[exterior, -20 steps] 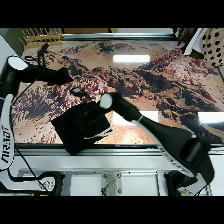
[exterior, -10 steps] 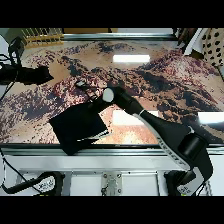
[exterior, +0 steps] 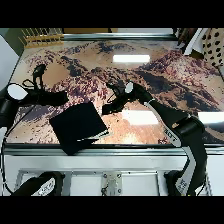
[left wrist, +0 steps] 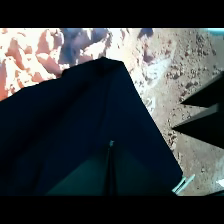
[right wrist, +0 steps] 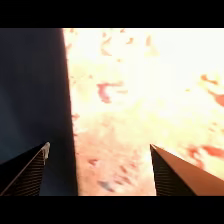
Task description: Fold the clothes and pants, and hang the long-sleeved shirts on hangers.
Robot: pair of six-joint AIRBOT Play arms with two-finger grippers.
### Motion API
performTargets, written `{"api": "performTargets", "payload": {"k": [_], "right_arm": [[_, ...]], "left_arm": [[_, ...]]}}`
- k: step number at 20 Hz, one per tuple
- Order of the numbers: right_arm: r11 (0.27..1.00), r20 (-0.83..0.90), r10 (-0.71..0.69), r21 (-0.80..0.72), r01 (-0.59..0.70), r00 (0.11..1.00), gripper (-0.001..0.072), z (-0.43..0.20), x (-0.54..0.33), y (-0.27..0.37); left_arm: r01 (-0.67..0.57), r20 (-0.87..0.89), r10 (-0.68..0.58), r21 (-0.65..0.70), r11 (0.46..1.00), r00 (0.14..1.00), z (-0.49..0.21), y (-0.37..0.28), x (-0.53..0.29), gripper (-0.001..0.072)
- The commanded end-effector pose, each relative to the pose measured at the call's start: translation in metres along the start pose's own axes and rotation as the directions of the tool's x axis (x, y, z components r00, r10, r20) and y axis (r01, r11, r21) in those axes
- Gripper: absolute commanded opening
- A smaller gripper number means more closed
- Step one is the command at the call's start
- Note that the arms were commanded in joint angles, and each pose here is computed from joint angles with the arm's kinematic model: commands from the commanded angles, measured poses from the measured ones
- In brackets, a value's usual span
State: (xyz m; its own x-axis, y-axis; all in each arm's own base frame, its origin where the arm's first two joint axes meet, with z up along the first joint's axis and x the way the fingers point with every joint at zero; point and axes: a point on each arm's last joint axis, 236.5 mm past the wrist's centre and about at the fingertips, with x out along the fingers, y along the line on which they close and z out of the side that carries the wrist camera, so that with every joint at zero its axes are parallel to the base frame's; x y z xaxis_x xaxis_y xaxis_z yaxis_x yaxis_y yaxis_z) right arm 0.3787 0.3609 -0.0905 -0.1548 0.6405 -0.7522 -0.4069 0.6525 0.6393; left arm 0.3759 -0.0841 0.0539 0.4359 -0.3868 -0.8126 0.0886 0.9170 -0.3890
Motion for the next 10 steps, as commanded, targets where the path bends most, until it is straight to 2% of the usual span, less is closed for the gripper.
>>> {"api": "performTargets", "payload": {"k": [1, 2, 3, 6, 8, 10], "right_arm": [[0.985, -0.022, 0.171, 0.028, -0.171, 0.985, 0.072, -0.007, 0.039, 0.034], [0.981, -0.019, 0.193, 0.031, -0.192, 0.981, 0.0708, -0.008, 0.048, 0.046], [0.979, -0.013, 0.203, 0.026, -0.203, 0.979, 0.0652, -0.008, 0.055, 0.056], [0.978, -0.006, 0.207, -0.023, -0.208, 0.978, 0.0391, -0.011, 0.071, 0.078], [0.977, 0.004, 0.205, -0.054, -0.205, 0.979, 0.0016, -0.008, 0.073, 0.084], [0.981, 0.038, 0.186, -0.07, -0.183, 0.982, 0.0021, 0.004, 0.056, 0.079]], "left_arm": [[0.008, 0.002, -0.008, 0.026, 1.0, 1.0, -0.009, -0.01, 0.006, 0.0004], [0.009, 0.006, -0.009, 0.025, 1.0, 1.0, -0.008, -0.01, 0.006, 0.0004], [0.009, 0.01, -0.009, 0.021, 1.0, 1.0, -0.007, -0.01, 0.006, 0.0004], [0.008, 0.009, -0.008, 0.003, 1.0, 1.0, -0.007, -0.01, 0.006, 0.0004], [0.009, 0.008, -0.008, -0.004, 1.0, 1.0, -0.007, -0.01, 0.006, 0.0004], [0.009, 0.004, -0.009, -0.008, 1.0, 1.0, -0.008, -0.01, 0.006, 0.0004]]}}
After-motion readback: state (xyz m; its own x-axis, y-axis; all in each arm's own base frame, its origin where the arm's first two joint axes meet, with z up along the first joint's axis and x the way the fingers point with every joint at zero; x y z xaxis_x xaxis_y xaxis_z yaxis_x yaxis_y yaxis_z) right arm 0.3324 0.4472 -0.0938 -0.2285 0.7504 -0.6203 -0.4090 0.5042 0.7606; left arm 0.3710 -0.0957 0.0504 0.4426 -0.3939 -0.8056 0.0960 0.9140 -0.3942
